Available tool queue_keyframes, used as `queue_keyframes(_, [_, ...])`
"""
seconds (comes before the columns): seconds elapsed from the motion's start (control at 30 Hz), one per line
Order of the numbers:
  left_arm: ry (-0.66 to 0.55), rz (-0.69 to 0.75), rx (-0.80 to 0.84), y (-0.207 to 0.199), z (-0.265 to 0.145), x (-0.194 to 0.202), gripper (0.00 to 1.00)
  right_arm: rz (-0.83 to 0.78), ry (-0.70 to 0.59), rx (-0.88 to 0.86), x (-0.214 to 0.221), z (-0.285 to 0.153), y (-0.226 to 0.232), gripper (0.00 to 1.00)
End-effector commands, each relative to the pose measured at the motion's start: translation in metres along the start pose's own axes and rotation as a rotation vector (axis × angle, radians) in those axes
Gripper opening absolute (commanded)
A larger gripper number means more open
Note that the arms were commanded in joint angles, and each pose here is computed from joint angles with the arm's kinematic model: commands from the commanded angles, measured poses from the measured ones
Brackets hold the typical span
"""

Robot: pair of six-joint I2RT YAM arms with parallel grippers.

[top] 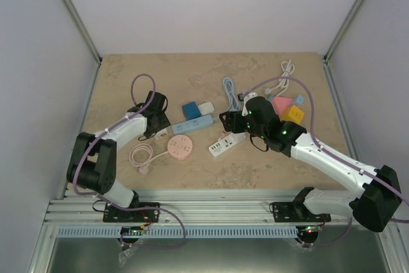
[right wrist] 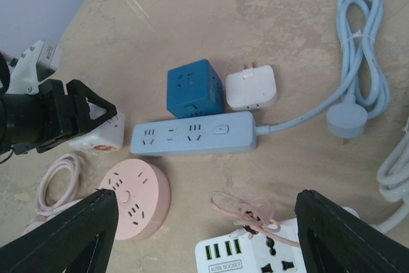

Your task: Insert the plug

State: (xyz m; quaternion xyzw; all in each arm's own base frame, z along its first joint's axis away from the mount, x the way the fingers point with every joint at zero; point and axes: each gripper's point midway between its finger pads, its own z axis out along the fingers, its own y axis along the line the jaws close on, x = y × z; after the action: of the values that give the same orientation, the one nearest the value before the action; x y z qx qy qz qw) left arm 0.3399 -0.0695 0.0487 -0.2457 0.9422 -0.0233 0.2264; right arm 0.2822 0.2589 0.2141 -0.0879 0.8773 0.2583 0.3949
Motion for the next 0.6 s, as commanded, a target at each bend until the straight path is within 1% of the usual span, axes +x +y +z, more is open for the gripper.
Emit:
queue_keyframes(0.0, [-0.094, -0.011, 0.122, -0.018, -0.05, -0.028, 0.52, -0.04, -0.112, -0.056, -0.021, -0.013, 0.013, 0.77])
queue_keyframes(0.07, [-0.125, -0.013, 0.178, -0.023, -0.072, -0.034, 0.52, -0.076, -0.171, -0.093, -0.032, -0.021, 0.02, 0.77])
queue_keyframes(0.2, [-0.128, -0.009, 0.343, -0.044, -0.116, -0.038, 0.52, -0.162, -0.273, -0.174, -0.049, -0.034, 0.037, 0.8])
queue_keyframes(0.3, [-0.115, -0.017, 0.612, -0.079, -0.158, -0.036, 0.52, -0.196, -0.316, -0.247, -0.054, -0.041, 0.051, 0.83])
queue_keyframes(0.33, [-0.103, -0.025, 0.707, -0.091, -0.173, -0.034, 0.52, -0.218, -0.317, -0.31, -0.053, -0.044, 0.062, 0.84])
queue_keyframes(0.37, [-0.087, -0.042, 0.788, -0.1, -0.187, -0.033, 0.52, -0.268, -0.315, -0.378, -0.048, -0.048, 0.073, 0.84])
queue_keyframes(0.4, [-0.082, -0.036, 0.859, -0.109, -0.2, -0.034, 0.52, -0.298, -0.328, -0.408, -0.048, -0.051, 0.08, 0.84])
queue_keyframes(0.43, [-0.065, -0.032, 0.918, -0.118, -0.212, -0.034, 0.53, -0.367, -0.341, -0.439, -0.047, -0.056, 0.088, 0.84])
queue_keyframes(0.5, [-0.038, -0.018, 0.981, -0.129, -0.231, -0.037, 0.54, -0.53, -0.402, -0.438, -0.051, -0.068, 0.097, 0.83])
queue_keyframes(0.57, [-0.014, -0.017, 1.019, -0.137, -0.244, -0.04, 0.54, -0.637, -0.487, -0.411, -0.061, -0.08, 0.101, 0.83])
